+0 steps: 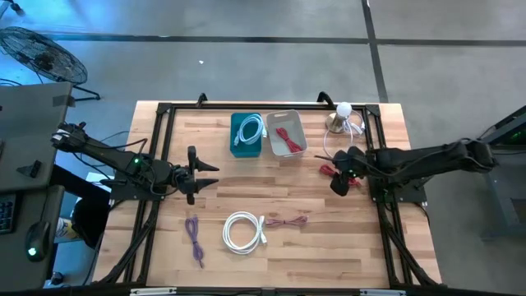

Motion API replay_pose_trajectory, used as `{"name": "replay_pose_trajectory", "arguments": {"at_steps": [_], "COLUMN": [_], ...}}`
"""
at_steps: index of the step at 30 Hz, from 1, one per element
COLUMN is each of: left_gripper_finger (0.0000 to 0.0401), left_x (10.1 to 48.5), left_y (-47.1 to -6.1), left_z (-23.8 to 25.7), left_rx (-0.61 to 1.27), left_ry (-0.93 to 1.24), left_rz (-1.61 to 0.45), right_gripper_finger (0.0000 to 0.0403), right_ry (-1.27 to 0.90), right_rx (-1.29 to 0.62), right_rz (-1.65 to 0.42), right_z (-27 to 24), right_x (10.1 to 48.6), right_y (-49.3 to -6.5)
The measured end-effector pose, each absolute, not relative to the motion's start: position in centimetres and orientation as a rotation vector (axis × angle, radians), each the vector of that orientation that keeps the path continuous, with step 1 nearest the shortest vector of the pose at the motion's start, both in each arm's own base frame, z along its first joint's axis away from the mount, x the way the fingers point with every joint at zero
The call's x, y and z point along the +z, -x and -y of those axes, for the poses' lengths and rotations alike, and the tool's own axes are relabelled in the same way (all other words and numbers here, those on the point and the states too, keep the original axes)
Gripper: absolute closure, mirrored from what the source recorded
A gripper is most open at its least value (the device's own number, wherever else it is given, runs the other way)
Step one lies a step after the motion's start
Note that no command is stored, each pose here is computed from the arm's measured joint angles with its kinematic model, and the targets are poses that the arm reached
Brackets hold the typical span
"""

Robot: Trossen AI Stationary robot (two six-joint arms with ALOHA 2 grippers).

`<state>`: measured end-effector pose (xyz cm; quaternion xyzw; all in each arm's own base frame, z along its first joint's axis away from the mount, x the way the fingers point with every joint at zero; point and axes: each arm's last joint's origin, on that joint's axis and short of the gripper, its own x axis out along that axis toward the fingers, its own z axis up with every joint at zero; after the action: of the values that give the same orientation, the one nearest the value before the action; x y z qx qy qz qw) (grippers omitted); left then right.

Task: Pick & Place USB Port
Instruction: Put the orange charger cable into the gray bin

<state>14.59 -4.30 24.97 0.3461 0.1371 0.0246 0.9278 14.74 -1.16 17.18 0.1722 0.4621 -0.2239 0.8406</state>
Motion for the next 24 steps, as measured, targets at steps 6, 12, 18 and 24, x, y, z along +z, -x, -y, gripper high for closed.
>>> {"name": "replay_pose_trajectory", "arguments": {"at_steps": [6,12,18,24], "left_gripper_finger": [0.0226,0.0226,0.0226,0.0226], "left_x": [25.0,25.0,25.0,25.0], "left_y": [-14.6,-14.6,-14.6,-14.6], "left_z": [4.3,4.3,4.3,4.3], "left_rx": [0.049,0.047,0.047,0.048], "left_ry": [-0.709,-0.708,-0.706,-0.706], "left_rz": [-0.281,-0.28,-0.277,-0.277], "right_gripper_finger": [0.0204,0.0204,0.0204,0.0204], "right_ry": [-0.384,-0.391,-0.421,-0.463], "right_rx": [-0.481,-0.502,-0.543,-0.517], "right_rz": [-1.028,-1.07,-1.102,-1.102], "right_z": [1.1,1.3,2.1,2.8], "right_x": [16.5,16.0,15.4,15.2], "right_y": [-15.0,-15.2,-15.4,-15.7]}}
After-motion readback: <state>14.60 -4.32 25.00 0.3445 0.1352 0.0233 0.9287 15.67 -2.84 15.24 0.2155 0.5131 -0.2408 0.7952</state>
